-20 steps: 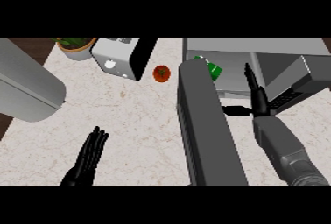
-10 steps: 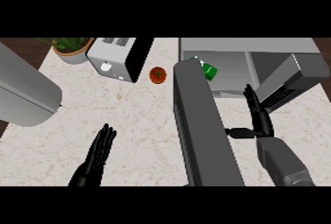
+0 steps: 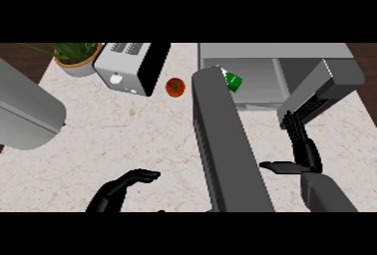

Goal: Pick up the milk, place it into the microwave and close the microwave

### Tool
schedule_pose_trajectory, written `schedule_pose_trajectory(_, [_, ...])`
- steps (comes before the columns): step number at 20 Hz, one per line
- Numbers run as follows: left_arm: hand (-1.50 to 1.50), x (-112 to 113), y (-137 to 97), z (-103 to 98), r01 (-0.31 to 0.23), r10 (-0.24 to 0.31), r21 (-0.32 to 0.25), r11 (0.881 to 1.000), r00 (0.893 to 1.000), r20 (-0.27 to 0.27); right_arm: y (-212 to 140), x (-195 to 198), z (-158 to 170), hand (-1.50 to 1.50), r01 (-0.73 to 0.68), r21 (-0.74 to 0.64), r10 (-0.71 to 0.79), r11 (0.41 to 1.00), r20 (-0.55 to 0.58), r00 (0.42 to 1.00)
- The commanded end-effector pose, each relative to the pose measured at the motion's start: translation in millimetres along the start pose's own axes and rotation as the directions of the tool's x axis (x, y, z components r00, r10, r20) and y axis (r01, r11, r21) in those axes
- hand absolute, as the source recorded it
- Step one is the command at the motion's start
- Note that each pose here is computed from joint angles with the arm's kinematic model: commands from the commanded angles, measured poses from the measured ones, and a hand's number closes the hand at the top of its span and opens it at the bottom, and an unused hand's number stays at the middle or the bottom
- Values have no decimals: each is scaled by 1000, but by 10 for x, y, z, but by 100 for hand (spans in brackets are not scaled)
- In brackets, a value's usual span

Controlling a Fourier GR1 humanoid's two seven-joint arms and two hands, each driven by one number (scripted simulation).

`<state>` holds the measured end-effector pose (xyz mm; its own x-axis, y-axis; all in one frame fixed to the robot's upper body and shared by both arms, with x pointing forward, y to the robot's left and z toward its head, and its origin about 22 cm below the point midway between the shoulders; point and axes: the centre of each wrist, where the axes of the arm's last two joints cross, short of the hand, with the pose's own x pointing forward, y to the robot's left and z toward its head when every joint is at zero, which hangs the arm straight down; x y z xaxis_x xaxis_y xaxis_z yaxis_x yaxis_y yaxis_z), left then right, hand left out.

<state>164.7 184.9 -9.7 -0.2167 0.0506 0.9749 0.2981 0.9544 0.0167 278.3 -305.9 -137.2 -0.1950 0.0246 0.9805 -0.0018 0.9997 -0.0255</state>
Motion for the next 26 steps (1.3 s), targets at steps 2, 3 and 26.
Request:
schedule_pose_trajectory(2, [150,-154,42,-193,95,-96,-41,995,995,-37,-122,-52,262,-150,132,48,-137,990,130,982])
schedule_pose_trajectory(3, [150,-148,-133,21,78,-82,-69,995,995,-55,-239,34,168,-150,137,42,-141,990,117,983])
schedule_pose_trajectory(26, [150,-765,-1146,-639,186,-251,-452,872,964,-88,-740,900,558,-150,142,145,-169,979,192,967])
